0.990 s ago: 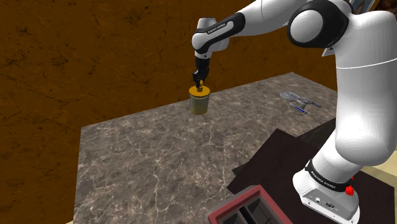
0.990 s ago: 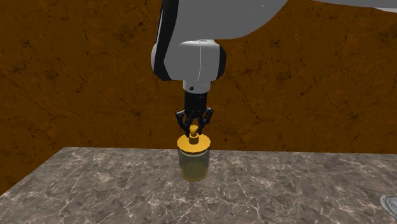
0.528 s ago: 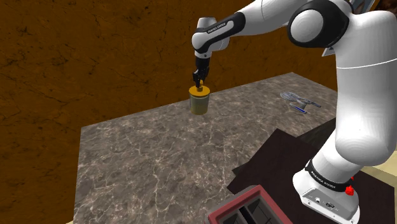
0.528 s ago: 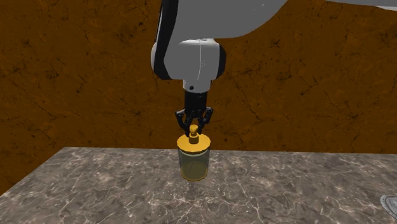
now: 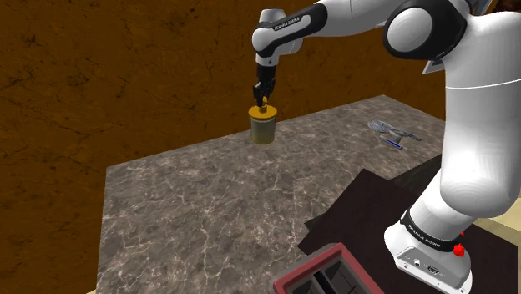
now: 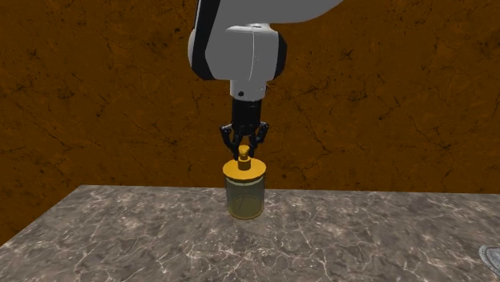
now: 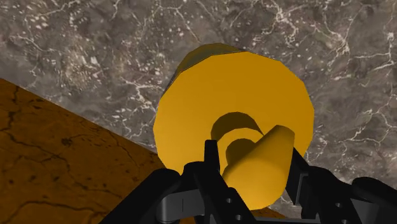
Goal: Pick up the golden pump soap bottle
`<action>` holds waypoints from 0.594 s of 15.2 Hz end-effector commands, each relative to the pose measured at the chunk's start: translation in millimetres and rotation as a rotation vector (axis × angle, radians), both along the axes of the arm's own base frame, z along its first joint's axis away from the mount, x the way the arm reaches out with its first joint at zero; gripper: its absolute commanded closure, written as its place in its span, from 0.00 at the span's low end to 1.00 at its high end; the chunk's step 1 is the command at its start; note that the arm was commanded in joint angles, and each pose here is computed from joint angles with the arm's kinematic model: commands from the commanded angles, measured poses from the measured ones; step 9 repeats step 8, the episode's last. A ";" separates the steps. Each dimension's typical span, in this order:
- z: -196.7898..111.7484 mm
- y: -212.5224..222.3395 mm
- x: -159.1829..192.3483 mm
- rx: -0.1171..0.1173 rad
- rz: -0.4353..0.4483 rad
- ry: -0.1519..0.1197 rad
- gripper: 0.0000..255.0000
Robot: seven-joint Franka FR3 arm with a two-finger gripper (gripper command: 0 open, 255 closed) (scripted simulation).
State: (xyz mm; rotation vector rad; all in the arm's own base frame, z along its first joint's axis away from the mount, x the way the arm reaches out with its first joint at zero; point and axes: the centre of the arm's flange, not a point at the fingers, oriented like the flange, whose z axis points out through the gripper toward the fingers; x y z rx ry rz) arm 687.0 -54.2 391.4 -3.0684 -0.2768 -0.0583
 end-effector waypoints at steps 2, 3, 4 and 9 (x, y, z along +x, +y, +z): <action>15.9 0.6 0.2 0.000 0.000 0.000 1.00; 21.2 0.6 0.2 0.000 0.000 0.000 1.00; 26.5 0.6 0.2 0.000 0.000 0.000 1.00; 37.9 0.6 0.2 0.000 0.000 0.000 1.00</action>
